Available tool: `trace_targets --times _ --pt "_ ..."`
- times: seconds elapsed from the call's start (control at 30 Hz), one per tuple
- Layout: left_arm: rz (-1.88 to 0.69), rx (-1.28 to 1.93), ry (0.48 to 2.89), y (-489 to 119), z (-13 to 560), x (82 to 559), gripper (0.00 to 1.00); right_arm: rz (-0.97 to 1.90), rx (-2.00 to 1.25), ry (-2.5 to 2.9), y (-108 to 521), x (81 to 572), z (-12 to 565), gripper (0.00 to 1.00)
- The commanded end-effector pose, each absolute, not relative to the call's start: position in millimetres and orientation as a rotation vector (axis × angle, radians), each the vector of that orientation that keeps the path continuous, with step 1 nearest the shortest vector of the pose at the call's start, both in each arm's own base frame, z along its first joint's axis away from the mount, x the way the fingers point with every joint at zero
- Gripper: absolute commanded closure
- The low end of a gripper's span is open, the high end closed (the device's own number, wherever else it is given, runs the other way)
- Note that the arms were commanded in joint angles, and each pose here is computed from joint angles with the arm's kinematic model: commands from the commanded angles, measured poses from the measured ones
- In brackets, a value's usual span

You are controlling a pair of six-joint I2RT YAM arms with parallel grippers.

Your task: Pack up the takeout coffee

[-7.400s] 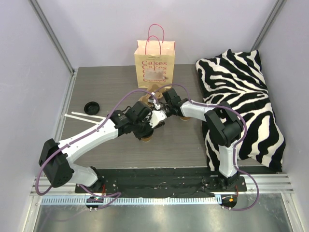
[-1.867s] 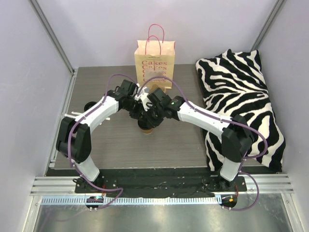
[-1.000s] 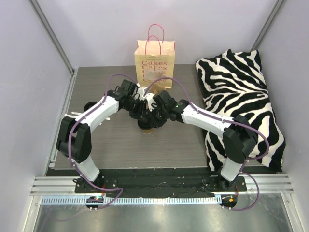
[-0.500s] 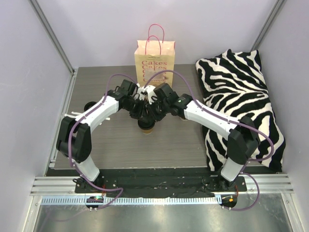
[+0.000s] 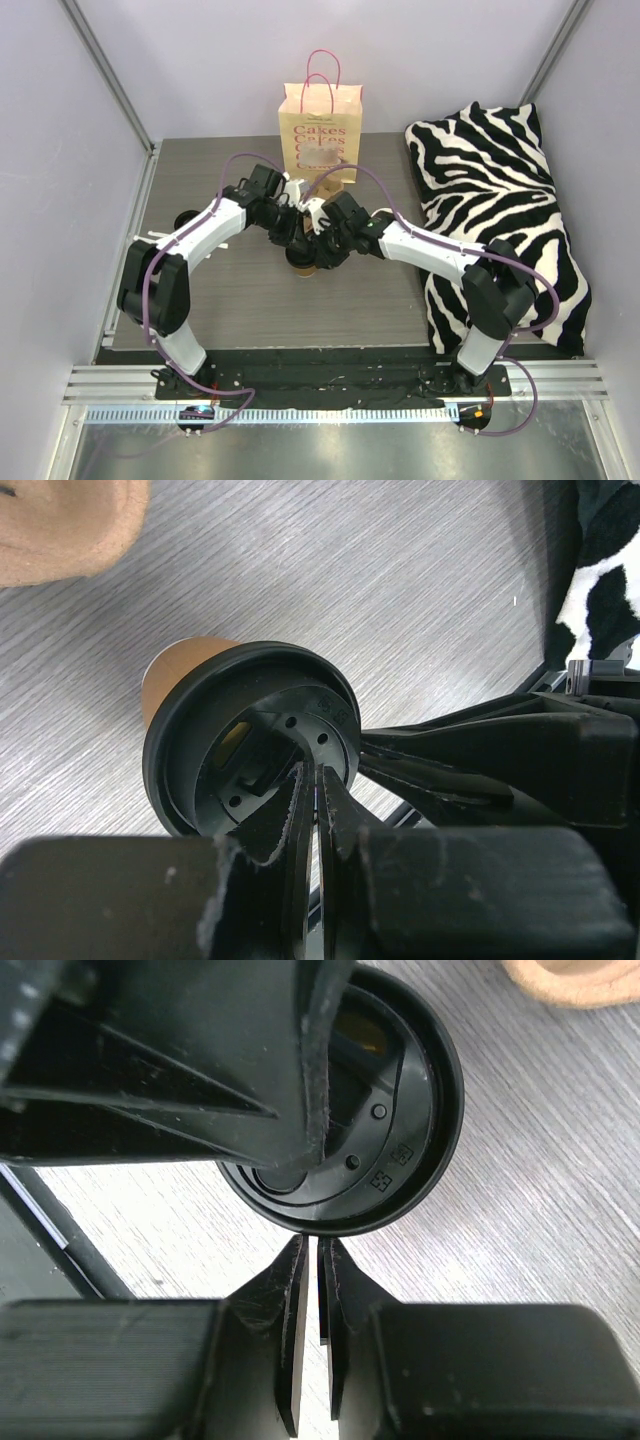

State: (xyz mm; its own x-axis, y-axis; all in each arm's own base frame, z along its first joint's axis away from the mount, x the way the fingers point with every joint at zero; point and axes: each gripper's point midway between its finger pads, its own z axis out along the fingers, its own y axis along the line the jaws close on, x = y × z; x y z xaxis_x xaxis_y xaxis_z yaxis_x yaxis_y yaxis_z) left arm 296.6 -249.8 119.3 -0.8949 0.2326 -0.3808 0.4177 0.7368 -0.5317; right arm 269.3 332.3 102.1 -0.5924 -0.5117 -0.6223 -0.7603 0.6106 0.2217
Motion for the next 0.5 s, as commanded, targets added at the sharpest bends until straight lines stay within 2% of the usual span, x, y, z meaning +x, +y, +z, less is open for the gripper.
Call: trace_targets --times 0.0,0.17,0.47 --pt "-0.813 0.500 2.763 -237.2 85.9 290.3 0.91 0.685 -0.967 2.202 341.7 284.1 147.0 0.82" --pt "-0.820 0.499 2.765 -237.7 86.2 289.5 0.91 0.704 -0.964 2.118 338.2 284.5 181.2 0.78" --pt "-0.825 0.495 2.761 -239.0 87.2 289.9 0.91 0.725 -0.930 2.023 344.2 290.2 187.9 0.76"
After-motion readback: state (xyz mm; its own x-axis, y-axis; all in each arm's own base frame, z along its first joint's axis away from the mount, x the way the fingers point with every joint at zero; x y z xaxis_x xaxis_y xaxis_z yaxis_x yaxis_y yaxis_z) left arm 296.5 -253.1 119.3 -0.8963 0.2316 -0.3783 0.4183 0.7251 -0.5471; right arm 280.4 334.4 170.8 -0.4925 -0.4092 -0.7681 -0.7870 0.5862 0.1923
